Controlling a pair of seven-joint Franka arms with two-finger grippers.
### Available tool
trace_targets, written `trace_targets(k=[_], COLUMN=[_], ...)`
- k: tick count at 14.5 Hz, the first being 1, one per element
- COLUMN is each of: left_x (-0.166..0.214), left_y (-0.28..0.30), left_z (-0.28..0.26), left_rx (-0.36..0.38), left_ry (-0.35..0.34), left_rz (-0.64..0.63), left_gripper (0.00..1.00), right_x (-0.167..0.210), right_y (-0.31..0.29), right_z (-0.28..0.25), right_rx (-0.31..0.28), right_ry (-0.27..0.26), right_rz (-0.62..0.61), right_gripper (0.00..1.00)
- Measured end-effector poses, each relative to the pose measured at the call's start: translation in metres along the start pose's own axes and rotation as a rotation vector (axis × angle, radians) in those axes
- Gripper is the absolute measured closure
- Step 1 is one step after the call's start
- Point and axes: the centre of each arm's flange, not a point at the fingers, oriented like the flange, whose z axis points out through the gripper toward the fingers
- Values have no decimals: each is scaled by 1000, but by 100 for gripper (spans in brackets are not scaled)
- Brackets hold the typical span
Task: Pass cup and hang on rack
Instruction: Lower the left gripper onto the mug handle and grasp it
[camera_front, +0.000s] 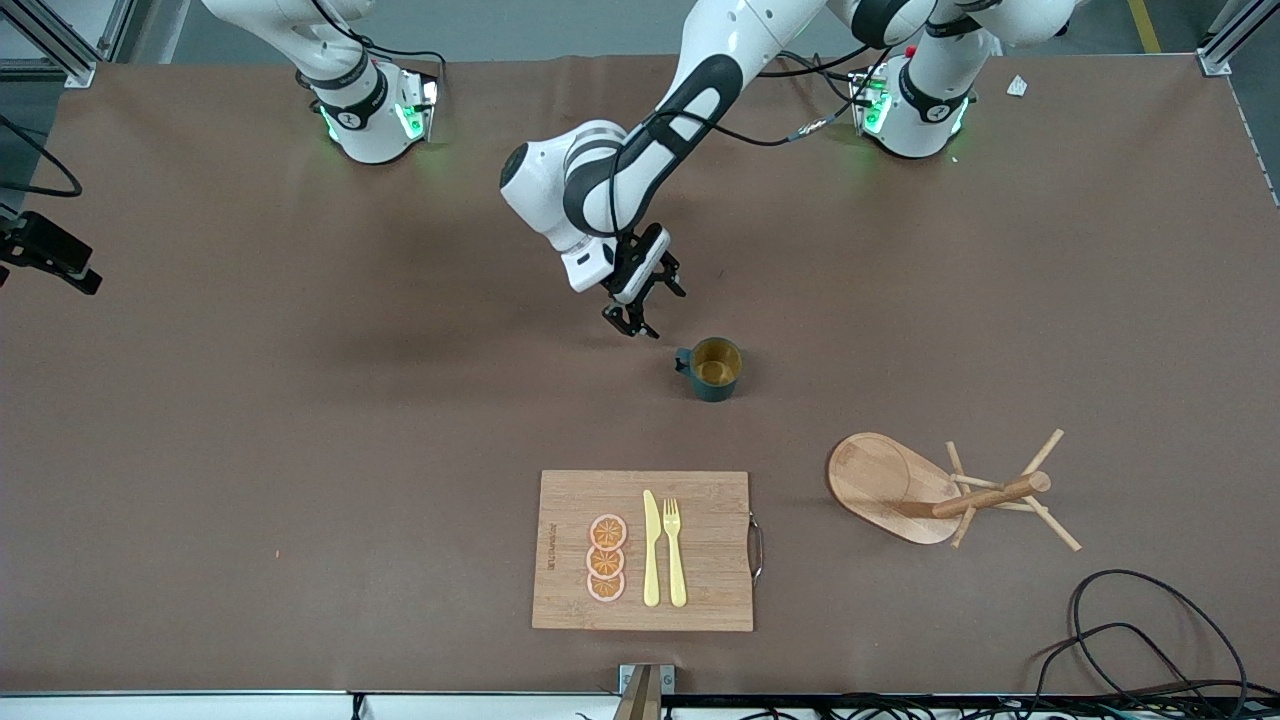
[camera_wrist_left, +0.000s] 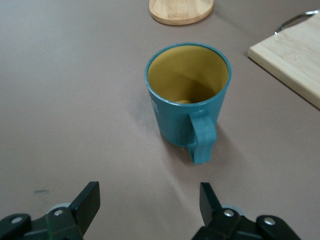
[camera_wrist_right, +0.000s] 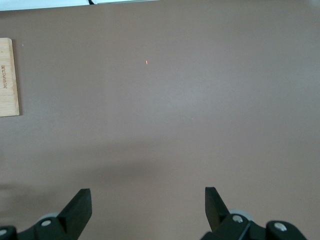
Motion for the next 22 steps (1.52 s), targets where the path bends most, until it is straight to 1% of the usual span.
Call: trace_targets(k=[4,8,11,12,13,14,15,16,19,20,22], left_x=[15,26,30,29,29,28,28,28,26,25,24], left_y=[14,27,30,30,30,30,29,29,29,29,29], left_z=[8,12,10,10,11,12,13,14,18,20,24], left_rx=[-24,-64,-72,-71,-70,-68,-64,-60,-54,-51,-47], left_ry=[7,-5,-7,-7,-6,-4,-1,1,5,7,10], left_rz=[-40,-68,-76,-76,-75,-75,-79,-85,-91,-90,-88], left_gripper=[11,11,13,16,16,20,20,24,27,31,33], right_x=[-1,-1,-1,-1,-1,-1,-1,-1,-1,-1,-1], right_y=[1,1,1,1,1,1,1,1,1,1,1], right_z=[1,1,1,1,1,1,1,1,0,0,0], right_rx=[0,0,0,0,0,0,0,0,0,0,0], right_ry=[-11,-12,-12,-12,-12,-12,-12,-12,-12,-12,-12], right_rz=[1,2,2,2,2,2,2,2,2,2,2], right_gripper=[0,0,0,0,0,0,0,0,0,0,0])
